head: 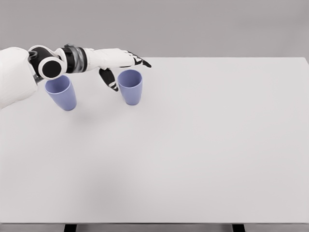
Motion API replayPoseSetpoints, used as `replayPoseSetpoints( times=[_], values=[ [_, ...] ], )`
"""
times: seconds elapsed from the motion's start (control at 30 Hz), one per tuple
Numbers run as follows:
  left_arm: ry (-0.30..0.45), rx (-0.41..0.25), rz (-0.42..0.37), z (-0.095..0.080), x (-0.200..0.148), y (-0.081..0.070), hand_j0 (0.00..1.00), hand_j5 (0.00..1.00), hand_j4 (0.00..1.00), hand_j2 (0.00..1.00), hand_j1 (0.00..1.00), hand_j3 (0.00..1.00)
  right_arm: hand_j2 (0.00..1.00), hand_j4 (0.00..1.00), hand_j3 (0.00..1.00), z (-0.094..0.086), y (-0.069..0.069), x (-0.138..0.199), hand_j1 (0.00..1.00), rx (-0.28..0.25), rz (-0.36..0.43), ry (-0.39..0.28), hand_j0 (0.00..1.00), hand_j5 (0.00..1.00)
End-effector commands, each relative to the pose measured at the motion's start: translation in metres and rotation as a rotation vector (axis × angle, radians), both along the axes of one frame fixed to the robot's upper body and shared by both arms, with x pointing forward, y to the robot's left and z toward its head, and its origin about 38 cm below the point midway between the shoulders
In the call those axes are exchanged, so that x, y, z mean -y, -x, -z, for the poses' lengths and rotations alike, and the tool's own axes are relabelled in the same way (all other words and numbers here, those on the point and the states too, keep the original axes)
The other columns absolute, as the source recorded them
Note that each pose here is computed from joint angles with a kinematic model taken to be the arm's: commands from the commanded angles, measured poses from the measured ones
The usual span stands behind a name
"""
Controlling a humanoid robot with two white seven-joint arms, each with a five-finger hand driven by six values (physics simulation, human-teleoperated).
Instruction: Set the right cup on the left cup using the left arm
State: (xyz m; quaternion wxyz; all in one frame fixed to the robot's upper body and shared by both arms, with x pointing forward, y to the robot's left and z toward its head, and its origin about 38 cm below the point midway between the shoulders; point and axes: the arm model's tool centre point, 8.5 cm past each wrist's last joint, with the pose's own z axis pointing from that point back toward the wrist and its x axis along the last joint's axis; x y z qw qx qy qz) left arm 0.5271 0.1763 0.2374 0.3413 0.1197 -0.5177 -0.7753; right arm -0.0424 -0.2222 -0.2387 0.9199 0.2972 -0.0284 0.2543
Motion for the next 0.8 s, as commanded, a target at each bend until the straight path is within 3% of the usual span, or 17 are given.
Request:
replayPoseSetpoints(
  times=[0.0, 0.37, 0.53, 0.77],
  values=[
    [0.007, 0.002, 0.002, 0.000, 0.003, 0.000, 1.00, 1.00, 1.00, 1.00, 1.00, 1.00, 1.00, 1.00, 1.00, 0.000, 0.000, 0.000, 1.00, 0.001, -0.002, -0.001, 1.00, 1.00],
    [0.003, 0.000, -0.005, 0.001, 0.001, -0.001, 1.00, 1.00, 1.00, 1.00, 1.00, 1.00, 1.00, 1.00, 1.00, 0.000, 0.000, 0.000, 1.00, 0.001, 0.000, -0.001, 1.00, 1.00],
    [-0.005, -0.010, -0.009, 0.015, -0.001, 0.002, 1.00, 1.00, 1.00, 1.00, 1.00, 1.00, 1.00, 1.00, 1.00, 0.000, 0.000, 0.000, 1.00, 0.001, -0.002, -0.001, 1.00, 1.00],
    [0.011, 0.007, -0.022, 0.016, -0.001, 0.000, 0.97, 0.97, 0.97, 0.97, 0.97, 0.97, 1.00, 1.00, 1.00, 0.000, 0.000, 0.000, 1.00, 0.001, -0.002, -0.001, 1.00, 1.00]
  ],
)
